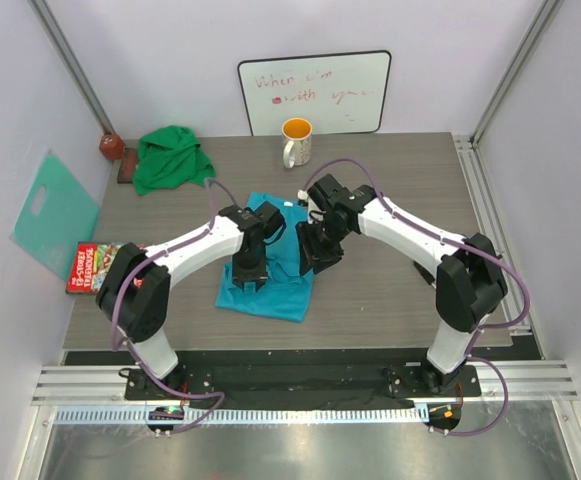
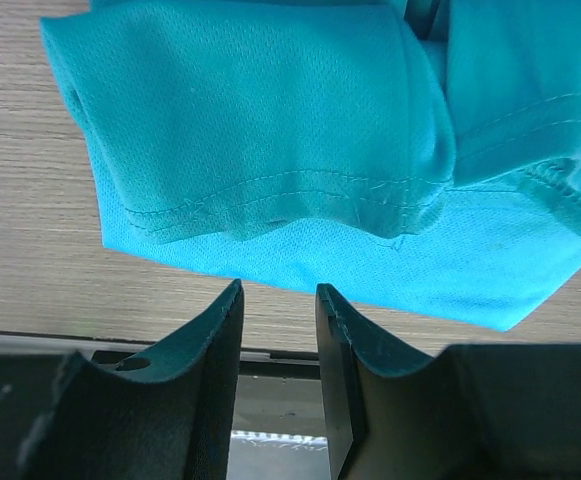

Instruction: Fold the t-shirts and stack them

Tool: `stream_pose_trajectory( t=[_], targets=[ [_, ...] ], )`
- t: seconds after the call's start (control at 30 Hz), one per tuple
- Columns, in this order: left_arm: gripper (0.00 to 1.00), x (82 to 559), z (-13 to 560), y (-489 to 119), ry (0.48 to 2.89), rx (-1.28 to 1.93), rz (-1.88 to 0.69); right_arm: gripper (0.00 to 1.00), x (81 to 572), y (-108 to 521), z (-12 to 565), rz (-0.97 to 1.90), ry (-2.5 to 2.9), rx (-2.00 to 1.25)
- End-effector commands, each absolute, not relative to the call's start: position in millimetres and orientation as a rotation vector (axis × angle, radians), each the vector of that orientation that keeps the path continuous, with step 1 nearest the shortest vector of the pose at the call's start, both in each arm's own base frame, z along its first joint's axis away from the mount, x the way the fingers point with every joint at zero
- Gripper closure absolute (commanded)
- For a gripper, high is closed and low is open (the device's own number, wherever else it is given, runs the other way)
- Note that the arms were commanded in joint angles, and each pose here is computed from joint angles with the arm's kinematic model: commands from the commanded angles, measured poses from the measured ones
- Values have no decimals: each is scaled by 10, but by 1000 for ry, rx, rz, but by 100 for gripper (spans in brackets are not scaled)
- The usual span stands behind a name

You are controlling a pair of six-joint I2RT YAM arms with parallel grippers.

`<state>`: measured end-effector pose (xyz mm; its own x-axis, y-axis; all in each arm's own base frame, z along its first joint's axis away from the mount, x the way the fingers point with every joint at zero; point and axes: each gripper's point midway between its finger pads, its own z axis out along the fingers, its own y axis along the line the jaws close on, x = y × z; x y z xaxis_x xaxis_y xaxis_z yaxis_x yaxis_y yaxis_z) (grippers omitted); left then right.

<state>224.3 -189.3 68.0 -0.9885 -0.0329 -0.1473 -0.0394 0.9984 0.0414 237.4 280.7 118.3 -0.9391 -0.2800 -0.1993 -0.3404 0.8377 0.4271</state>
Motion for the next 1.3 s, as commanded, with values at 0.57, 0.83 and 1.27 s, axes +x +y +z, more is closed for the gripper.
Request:
stream_pose_trajectory(
  t=[0.57, 0.83, 1.27],
  targets=[
    [65, 2079, 308, -2097, 3054, -68, -127, 51, 2476, 3231, 801, 664, 3002, -484],
    [64, 2112, 618, -1985, 2942, -140, -123, 48, 2553, 2894, 676, 398, 2969, -571],
    [64, 2032, 496, -1939, 2955, -127, -109, 47, 2505, 2823, 605, 340, 2955, -568]
  ],
)
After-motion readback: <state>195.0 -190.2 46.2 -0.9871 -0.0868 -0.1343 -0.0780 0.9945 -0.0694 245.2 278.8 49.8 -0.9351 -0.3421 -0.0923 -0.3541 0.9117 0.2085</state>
